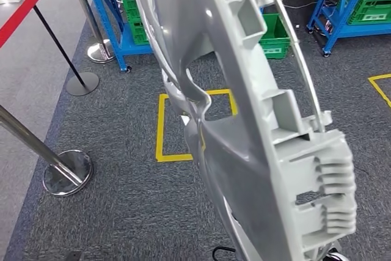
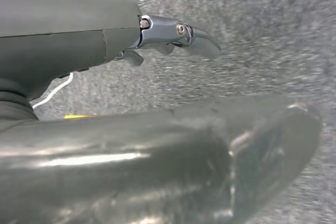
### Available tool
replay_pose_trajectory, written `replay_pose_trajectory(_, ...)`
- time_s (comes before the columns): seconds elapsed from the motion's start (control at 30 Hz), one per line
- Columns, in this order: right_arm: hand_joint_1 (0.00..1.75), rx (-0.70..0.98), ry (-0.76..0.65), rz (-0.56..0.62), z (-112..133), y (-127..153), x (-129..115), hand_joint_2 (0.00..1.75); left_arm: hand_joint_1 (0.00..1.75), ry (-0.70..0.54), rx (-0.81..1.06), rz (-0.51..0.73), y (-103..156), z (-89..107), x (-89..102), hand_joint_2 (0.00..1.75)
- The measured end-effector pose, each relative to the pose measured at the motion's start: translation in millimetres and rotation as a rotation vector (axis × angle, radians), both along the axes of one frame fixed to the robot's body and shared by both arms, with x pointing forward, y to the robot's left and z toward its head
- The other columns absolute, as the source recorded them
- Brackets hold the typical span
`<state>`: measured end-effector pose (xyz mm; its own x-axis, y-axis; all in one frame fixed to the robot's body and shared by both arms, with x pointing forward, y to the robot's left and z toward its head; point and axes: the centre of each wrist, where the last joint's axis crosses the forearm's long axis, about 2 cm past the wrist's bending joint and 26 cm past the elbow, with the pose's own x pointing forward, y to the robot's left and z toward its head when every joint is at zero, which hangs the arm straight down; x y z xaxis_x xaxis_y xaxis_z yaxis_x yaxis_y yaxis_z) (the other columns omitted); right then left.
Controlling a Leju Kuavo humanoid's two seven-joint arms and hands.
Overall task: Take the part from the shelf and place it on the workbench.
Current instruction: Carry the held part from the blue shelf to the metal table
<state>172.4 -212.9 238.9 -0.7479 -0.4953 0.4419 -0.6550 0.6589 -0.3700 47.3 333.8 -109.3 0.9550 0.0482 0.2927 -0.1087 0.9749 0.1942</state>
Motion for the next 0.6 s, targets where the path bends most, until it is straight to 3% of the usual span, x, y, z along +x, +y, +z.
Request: replay_pose_trajectory(0.6, 1.75, 0.006, -0.004, 0.006, 1.9, 0.0, 1.7, 1.75, 0.00, 0.000, 0.003, 0.001, 0.8, 0.3, 1.6, 0.00)
